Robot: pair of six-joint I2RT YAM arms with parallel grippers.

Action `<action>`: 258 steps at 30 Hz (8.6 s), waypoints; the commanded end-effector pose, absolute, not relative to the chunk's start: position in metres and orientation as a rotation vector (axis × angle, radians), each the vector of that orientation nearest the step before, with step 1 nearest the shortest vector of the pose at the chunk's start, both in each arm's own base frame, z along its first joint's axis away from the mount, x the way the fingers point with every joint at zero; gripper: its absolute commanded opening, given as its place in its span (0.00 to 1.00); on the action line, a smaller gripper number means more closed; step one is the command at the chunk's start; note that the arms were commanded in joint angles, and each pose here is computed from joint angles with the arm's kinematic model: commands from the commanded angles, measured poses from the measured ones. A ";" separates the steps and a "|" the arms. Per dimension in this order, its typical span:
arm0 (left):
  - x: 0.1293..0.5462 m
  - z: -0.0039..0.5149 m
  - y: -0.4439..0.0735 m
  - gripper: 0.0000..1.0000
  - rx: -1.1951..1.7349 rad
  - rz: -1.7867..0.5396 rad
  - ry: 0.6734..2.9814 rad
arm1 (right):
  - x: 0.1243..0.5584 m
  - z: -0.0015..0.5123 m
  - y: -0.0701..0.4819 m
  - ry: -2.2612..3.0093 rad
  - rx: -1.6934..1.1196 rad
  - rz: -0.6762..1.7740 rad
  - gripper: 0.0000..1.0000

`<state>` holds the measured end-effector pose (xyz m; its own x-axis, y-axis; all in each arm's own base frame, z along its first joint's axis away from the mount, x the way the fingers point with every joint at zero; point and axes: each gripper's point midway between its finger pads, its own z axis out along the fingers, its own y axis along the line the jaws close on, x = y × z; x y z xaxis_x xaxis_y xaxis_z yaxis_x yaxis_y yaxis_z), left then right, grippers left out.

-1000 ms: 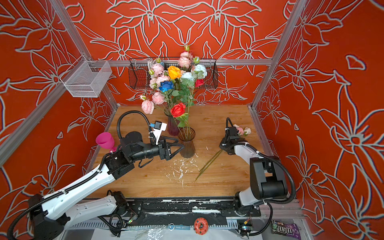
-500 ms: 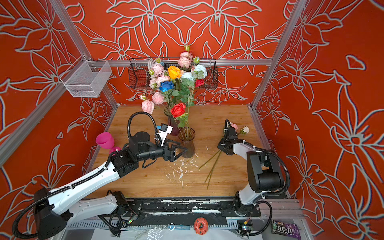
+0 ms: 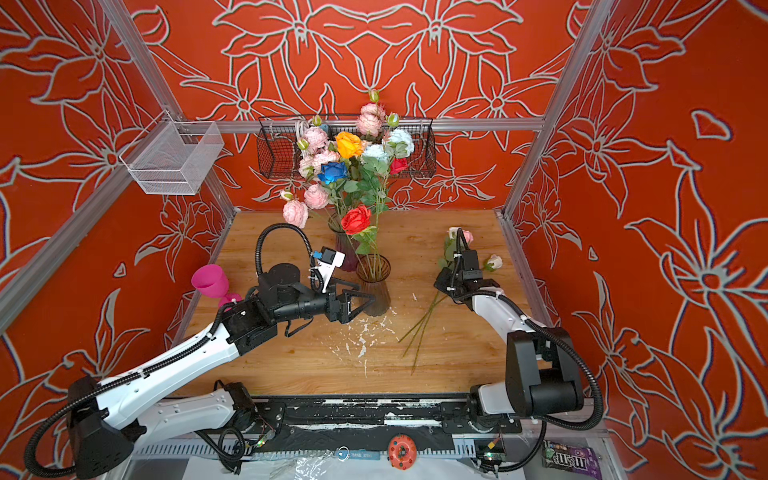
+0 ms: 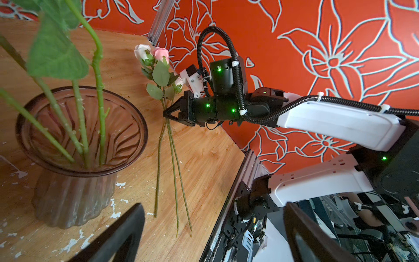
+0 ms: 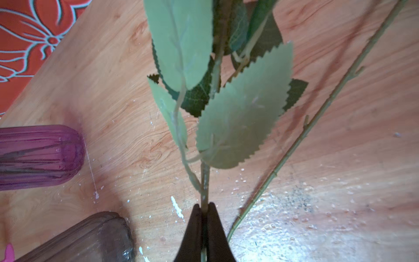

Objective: Arrange the flowers into the vase
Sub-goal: 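Move the right gripper down to the pink rose stem while left gripper holds brown vase, then close the right gripper on the pink rose stem below its leaves, then lift the pink rose high with the right gripper while left gripper releases vase, then lower the pink rose stem into the brown vase and open the right gripper, then move the right gripper down toward the white rose bud while left gripper steadies brown vase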

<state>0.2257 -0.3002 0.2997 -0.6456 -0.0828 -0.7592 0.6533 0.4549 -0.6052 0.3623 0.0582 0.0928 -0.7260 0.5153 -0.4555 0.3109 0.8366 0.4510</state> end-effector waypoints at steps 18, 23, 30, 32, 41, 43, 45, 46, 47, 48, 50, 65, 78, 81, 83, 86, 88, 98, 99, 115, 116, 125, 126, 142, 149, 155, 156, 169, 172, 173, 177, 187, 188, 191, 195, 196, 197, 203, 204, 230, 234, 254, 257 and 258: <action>0.226 0.310 -0.299 0.96 0.491 -1.227 1.922 | 0.364 0.073 0.079 2.509 0.538 0.527 0.24; 0.226 0.309 -0.299 0.96 0.492 -1.226 1.925 | 0.363 0.066 0.083 2.527 0.549 0.557 0.24; 0.227 0.308 -0.299 0.96 0.494 -1.217 1.928 | 0.367 0.047 0.096 2.583 0.568 0.603 0.24; 0.227 0.308 -0.299 0.96 0.493 -1.214 1.927 | 0.367 0.041 0.099 2.594 0.574 0.615 0.24; 0.227 0.308 -0.298 0.96 0.496 -1.210 1.925 | 0.368 0.032 0.103 2.611 0.560 0.591 0.22; 0.227 0.308 -0.298 0.96 0.495 -1.208 1.924 | 0.368 0.034 0.102 2.609 0.546 0.579 0.20; 0.227 0.308 -0.298 0.96 0.496 -1.207 1.924 | 0.368 0.037 0.100 2.614 0.539 0.555 0.21; 0.227 0.308 -0.298 0.96 0.497 -1.210 1.923 | 0.368 0.039 0.098 2.613 0.538 0.539 0.24; 0.227 0.308 -0.299 0.96 0.496 -1.211 1.925 | 0.367 0.041 0.095 2.610 0.538 0.516 0.26; 0.227 0.308 -0.299 0.96 0.497 -1.211 1.926 | 0.367 0.043 0.093 2.605 0.537 0.498 0.27; 0.227 0.308 -0.299 0.96 0.497 -1.211 1.926 | 0.366 0.050 0.091 2.596 0.529 0.481 0.28; 0.229 0.304 -0.299 0.96 0.495 -1.198 1.935 | 0.356 0.042 0.120 2.604 0.555 0.586 0.27; 0.231 0.301 -0.299 0.96 0.492 -1.184 1.944 | 0.350 0.032 0.122 2.629 0.547 0.593 0.27; 0.232 0.300 -0.299 0.96 0.493 -1.180 1.946 | 0.349 0.044 0.122 2.610 0.523 0.595 0.27; 0.232 0.301 -0.299 0.96 0.493 -1.183 1.945 | 0.344 0.049 0.118 2.609 0.508 0.567 0.27; 0.232 0.300 -0.300 0.96 0.495 -1.185 1.946 | 0.339 0.057 0.114 2.596 0.497 0.546 0.27; 0.232 0.300 -0.300 0.96 0.492 -1.182 1.949 | 0.334 0.054 0.109 2.608 0.513 0.516 0.27; 0.232 0.300 -0.300 0.96 0.492 -1.186 1.954 | 0.316 0.037 0.108 2.680 0.533 0.515 0.27; 0.232 0.300 -0.300 0.96 0.492 -1.186 1.954 | 0.315 0.035 0.109 2.684 0.535 0.521 0.28; 0.228 0.308 -0.296 0.96 0.487 -1.196 1.926 | 0.322 0.006 0.093 2.672 0.680 0.414 0.14; 0.228 0.309 -0.296 0.96 0.488 -1.199 1.925 | 0.322 0.008 0.092 2.659 0.682 0.417 0.11; 0.231 0.310 -0.291 0.97 0.483 -1.148 1.914 | 0.340 0.074 0.107 2.504 0.549 0.564 0.00; 0.231 0.311 -0.289 0.97 0.483 -1.139 1.909 | 0.341 0.082 0.107 2.484 0.539 0.576 0.00; 0.234 0.337 -0.254 1.00 0.399 -0.999 1.777 | 0.336 0.235 0.099 2.066 0.301 0.620 0.00; 0.244 0.348 -0.219 0.99 0.247 -0.866 1.712 | 0.333 0.287 0.096 1.853 0.222 0.625 0.00; 0.257 0.350 -0.160 0.98 -0.038 -0.683 1.660 | 0.329 0.372 0.115 1.599 0.094 0.671 0.00; 0.260 0.348 -0.145 0.98 -0.112 -0.634 1.657 | 0.328 0.392 0.120 1.553 0.065 0.665 0.00; 0.274 0.334 -0.054 0.98 -0.575 -0.496 1.573 | 0.350 0.512 0.218 1.393 -0.193 0.732 0.00; 0.275 0.333 -0.058 0.98 -0.561 -0.517 1.580 | 0.358 0.491 0.235 1.437 -0.231 0.710 0.00; 0.276 0.332 -0.060 0.98 -0.555 -0.525 1.588 | 0.360 0.482 0.238 1.448 -0.235 0.699 0.00; 0.280 0.329 -0.067 0.98 -0.541 -0.543 1.612 | 0.361 0.444 0.247 1.495 -0.247 0.698 0.00; 0.288 0.322 -0.075 0.98 -0.534 -0.595 1.654 | 0.347 0.340 0.271 1.759 -0.340 0.653 0.04; 0.289 0.321 -0.076 0.98 -0.531 -0.597 1.658 | 0.347 0.333 0.270 1.780 -0.342 0.642 0.08; 0.290 0.320 -0.078 0.98 -0.525 -0.602 1.663 | 0.345 0.317 0.267 1.836 -0.345 0.606 0.19; 0.291 0.318 -0.078 0.98 -0.522 -0.603 1.668 | 0.341 0.304 0.262 1.911 -0.353 0.562 0.31; 0.291 0.319 -0.079 0.98 -0.520 -0.605 1.669 | 0.340 0.302 0.260 1.920 -0.352 0.551 0.33; 0.291 0.319 -0.079 0.98 -0.518 -0.605 1.670 | 0.339 0.302 0.257 1.928 -0.347 0.542 0.35; 0.292 0.319 -0.081 0.98 -0.509 -0.621 1.674 | 0.327 0.313 0.243 1.942 -0.343 0.514 0.45; 0.293 0.319 -0.082 0.98 -0.507 -0.628 1.673 | 0.324 0.316 0.241 1.937 -0.350 0.516 0.46; 0.301 0.307 -0.176 0.94 -0.184 -0.969 1.874 | 0.288 0.192 0.081 2.105 0.213 0.202 0.50; 0.292 0.304 -0.204 0.93 -0.064 -1.015 1.910 | 0.304 0.151 0.086 2.305 0.230 0.293 0.49; 0.271 0.287 -0.271 0.94 0.246 -1.144 2.048 | 0.370 0.051 0.086 2.665 0.351 0.152 0.47; 0.270 0.288 -0.270 0.94 0.249 -1.141 2.044 | 0.372 0.042 0.086 2.684 0.359 0.151 0.44; 0.270 0.289 -0.270 0.94 0.249 -1.139 2.042 | 0.372 0.041 0.086 2.691 0.360 0.146 0.43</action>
<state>0.2726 -0.2662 0.2759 -0.7025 -0.1965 -0.6840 0.4644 0.6017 -0.6499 0.3670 0.0866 0.0398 -0.8799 0.2424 -0.4088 0.2015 0.9693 0.1411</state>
